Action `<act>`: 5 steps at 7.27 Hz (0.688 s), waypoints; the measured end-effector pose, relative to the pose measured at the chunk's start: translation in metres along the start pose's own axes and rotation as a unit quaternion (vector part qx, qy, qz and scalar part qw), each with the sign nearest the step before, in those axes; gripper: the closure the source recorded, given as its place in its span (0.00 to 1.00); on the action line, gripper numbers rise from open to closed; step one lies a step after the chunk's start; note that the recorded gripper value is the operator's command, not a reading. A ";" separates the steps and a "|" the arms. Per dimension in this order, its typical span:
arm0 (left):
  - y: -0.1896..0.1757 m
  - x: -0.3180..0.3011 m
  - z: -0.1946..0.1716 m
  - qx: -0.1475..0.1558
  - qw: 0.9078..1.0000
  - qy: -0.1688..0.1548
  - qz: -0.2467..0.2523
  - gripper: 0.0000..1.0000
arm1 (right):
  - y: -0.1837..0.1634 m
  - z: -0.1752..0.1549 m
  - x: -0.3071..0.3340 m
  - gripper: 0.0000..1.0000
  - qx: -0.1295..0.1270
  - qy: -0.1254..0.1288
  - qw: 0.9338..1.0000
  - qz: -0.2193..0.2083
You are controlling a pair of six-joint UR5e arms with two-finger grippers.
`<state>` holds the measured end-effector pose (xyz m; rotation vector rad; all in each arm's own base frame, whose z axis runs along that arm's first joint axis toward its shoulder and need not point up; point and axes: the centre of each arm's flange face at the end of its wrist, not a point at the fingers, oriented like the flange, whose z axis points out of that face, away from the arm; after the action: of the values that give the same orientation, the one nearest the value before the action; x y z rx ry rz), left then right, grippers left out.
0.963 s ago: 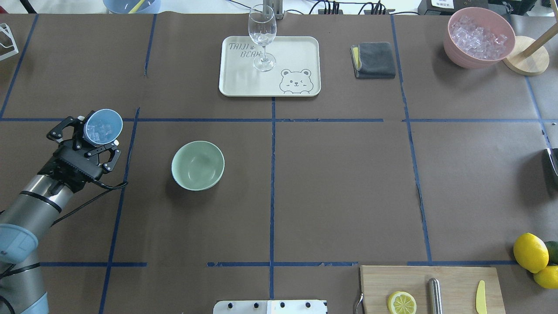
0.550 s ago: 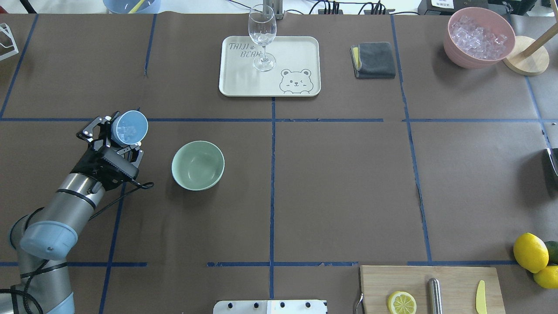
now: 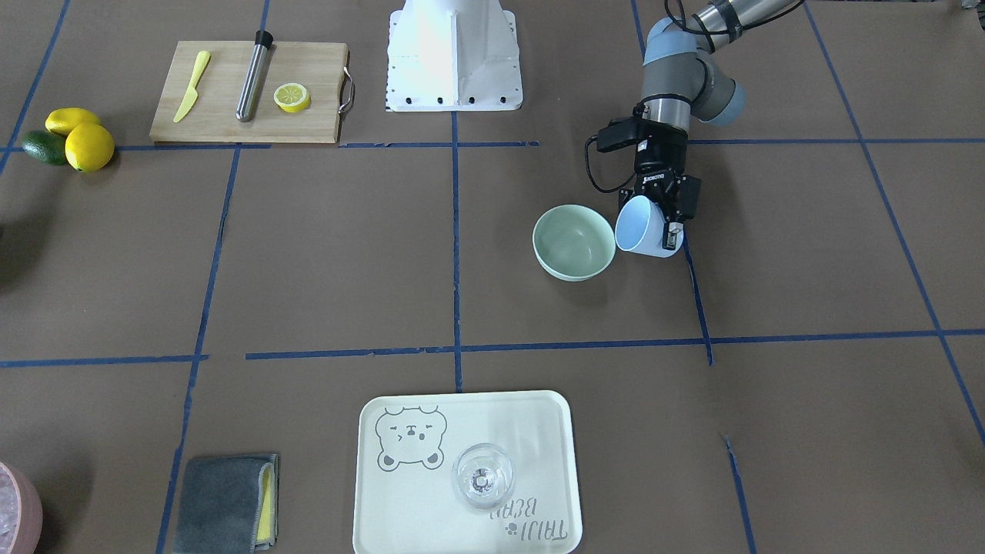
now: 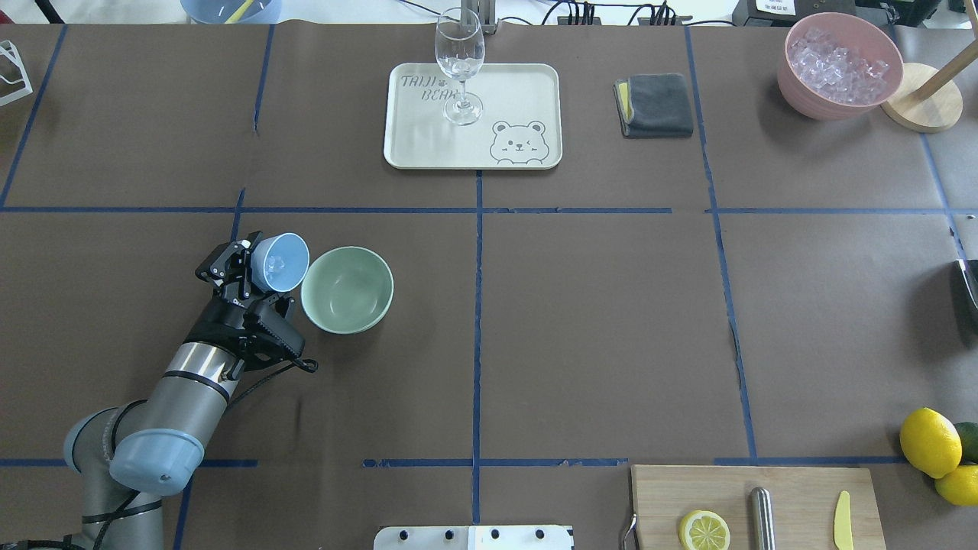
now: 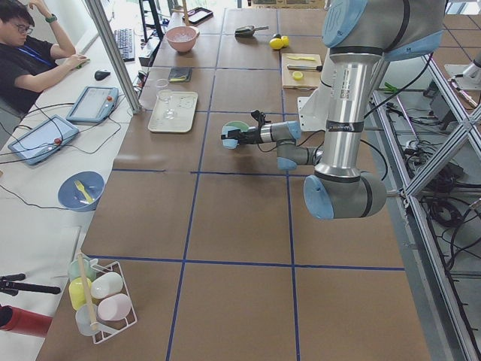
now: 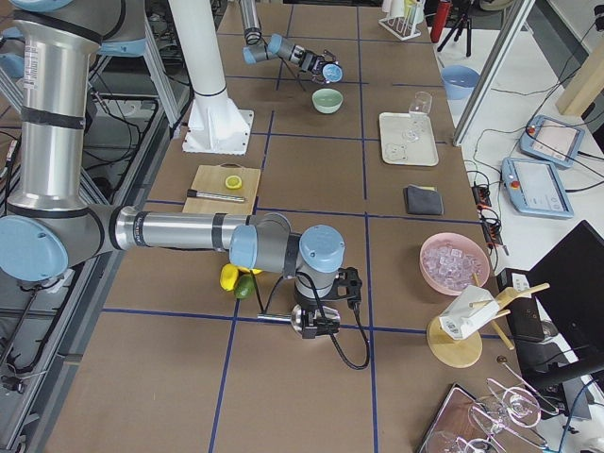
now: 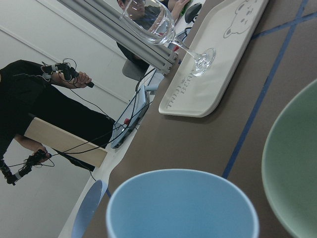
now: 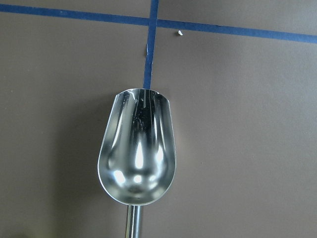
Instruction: Pour ice into bowl
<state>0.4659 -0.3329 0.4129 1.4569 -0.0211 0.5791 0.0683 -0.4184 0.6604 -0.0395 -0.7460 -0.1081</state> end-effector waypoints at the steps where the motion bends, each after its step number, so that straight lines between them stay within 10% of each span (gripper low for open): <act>1: -0.007 0.001 -0.001 0.000 0.999 -0.009 0.049 1.00 | 0.000 0.000 0.000 0.00 0.000 0.000 1.000 0.000; 5: -0.021 0.003 -0.002 0.000 0.977 -0.019 0.214 1.00 | 0.000 0.000 0.000 0.00 0.000 0.000 1.000 0.000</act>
<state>0.4761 -0.3300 0.3944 1.4714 -0.3727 0.8989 0.0685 -0.4183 0.6606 -0.0392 -0.7462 -0.1088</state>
